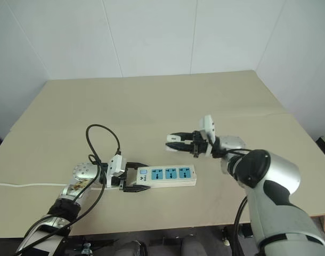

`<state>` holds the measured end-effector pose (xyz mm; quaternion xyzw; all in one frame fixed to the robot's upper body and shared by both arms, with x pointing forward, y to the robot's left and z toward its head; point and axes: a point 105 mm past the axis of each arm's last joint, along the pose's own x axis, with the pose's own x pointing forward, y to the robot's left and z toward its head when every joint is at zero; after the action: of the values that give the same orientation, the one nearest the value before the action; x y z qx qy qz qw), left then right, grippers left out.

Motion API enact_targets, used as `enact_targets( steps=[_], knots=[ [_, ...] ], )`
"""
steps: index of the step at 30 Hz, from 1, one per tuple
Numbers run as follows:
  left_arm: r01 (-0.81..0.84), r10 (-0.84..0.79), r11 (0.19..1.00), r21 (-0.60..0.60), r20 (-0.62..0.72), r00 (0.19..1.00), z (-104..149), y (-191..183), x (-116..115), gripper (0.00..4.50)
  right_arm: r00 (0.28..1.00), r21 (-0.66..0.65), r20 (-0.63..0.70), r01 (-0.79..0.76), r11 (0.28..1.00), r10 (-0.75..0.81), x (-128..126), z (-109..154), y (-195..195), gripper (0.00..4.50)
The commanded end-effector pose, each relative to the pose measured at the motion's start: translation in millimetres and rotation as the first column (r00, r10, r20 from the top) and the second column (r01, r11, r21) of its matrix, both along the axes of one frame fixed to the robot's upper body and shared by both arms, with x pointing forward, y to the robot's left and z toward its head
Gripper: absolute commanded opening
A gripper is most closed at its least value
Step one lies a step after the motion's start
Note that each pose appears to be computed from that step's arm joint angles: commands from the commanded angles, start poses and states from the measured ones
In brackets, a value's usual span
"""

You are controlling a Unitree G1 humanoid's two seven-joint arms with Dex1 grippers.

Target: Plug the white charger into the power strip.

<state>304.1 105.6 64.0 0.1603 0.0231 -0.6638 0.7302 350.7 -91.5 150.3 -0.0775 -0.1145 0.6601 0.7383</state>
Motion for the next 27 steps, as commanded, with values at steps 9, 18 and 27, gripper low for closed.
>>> enact_targets(
  steps=[9, 18, 27],
  knots=[
    [0.040, -0.028, 0.994, 0.098, -0.127, 0.992, -38, 3, -24, 3.32, 0.991, -0.047, 0.062, -0.115, 0.992, 0.118, -23, -22, 25, 1.13],
    [0.033, -0.020, 0.994, 0.105, -0.120, 0.993, -39, 4, -22, 3.32, 0.992, -0.086, -0.017, -0.126, 0.988, 0.125, -23, -33, 31, 1.13],
    [0.031, -0.018, 0.994, 0.107, -0.118, 0.993, -40, 3, -19, 3.32, 0.993, -0.048, -0.025, -0.118, 0.992, 0.117, -18, -23, 35, 1.13]
  ],
)
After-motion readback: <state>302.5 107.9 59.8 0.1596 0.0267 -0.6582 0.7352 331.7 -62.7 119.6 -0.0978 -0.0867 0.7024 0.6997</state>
